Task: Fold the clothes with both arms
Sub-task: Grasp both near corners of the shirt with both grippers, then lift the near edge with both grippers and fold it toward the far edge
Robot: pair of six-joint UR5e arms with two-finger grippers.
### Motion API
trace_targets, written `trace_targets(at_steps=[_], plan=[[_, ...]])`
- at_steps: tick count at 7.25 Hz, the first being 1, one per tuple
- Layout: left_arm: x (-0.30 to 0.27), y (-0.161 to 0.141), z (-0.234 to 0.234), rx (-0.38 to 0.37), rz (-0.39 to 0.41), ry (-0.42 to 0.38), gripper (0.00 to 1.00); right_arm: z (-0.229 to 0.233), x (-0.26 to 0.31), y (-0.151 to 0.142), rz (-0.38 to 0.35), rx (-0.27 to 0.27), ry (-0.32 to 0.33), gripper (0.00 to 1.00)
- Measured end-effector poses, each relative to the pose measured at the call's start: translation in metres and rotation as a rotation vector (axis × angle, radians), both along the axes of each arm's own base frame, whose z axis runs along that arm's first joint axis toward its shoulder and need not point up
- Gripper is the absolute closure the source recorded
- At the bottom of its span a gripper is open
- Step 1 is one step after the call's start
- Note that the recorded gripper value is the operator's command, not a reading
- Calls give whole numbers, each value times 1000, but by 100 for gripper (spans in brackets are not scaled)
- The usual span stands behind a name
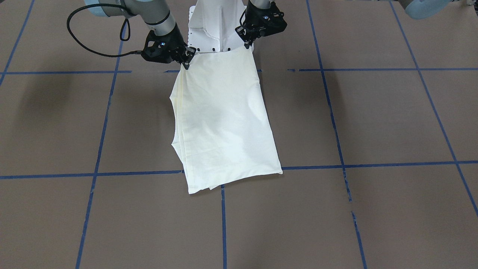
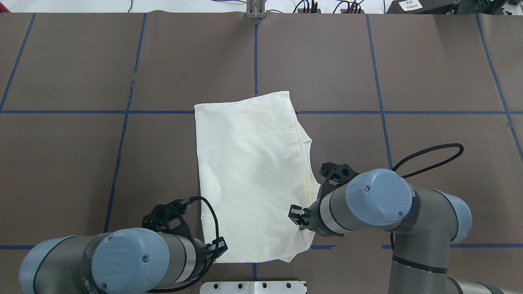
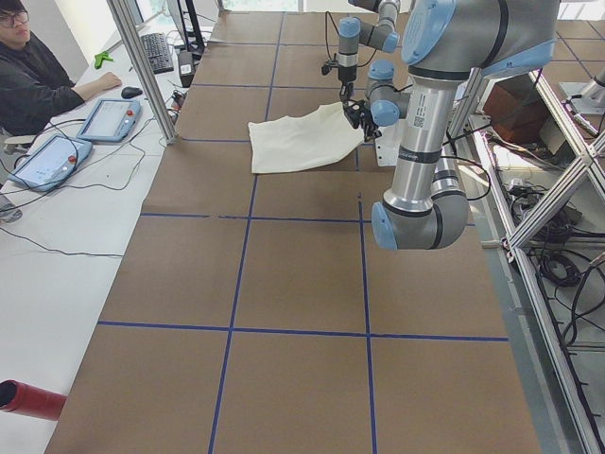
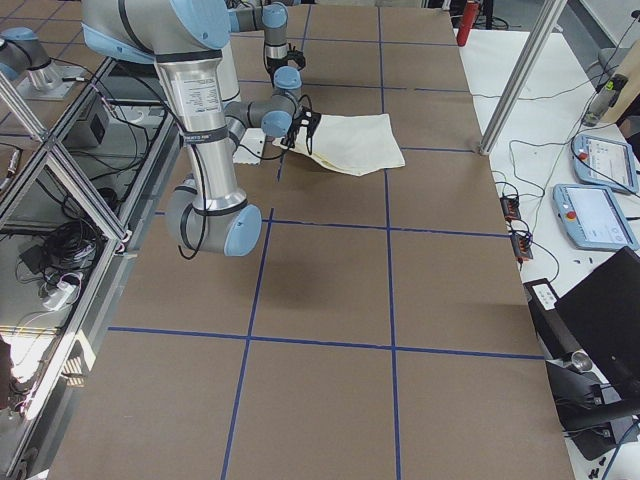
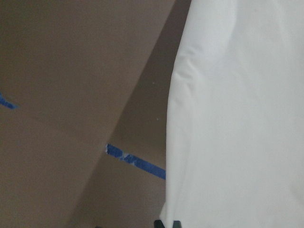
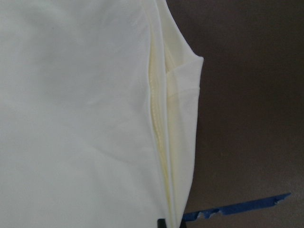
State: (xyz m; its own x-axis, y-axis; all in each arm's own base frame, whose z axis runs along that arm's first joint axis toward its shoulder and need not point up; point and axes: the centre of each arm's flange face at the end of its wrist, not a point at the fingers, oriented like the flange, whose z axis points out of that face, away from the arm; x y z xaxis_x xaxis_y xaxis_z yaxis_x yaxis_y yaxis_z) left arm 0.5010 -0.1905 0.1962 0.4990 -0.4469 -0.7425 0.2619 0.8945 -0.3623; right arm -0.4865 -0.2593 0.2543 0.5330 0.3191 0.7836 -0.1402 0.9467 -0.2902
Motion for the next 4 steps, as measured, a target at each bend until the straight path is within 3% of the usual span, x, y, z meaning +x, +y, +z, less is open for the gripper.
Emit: trace_targets(at_steps=[2, 4], plan=[[-3, -2, -4, 20, 12, 7, 100, -6, -7, -5, -7, 7, -13, 100], [-18, -36, -8, 81, -12, 10, 100, -10, 6, -45, 32, 53, -22, 100]])
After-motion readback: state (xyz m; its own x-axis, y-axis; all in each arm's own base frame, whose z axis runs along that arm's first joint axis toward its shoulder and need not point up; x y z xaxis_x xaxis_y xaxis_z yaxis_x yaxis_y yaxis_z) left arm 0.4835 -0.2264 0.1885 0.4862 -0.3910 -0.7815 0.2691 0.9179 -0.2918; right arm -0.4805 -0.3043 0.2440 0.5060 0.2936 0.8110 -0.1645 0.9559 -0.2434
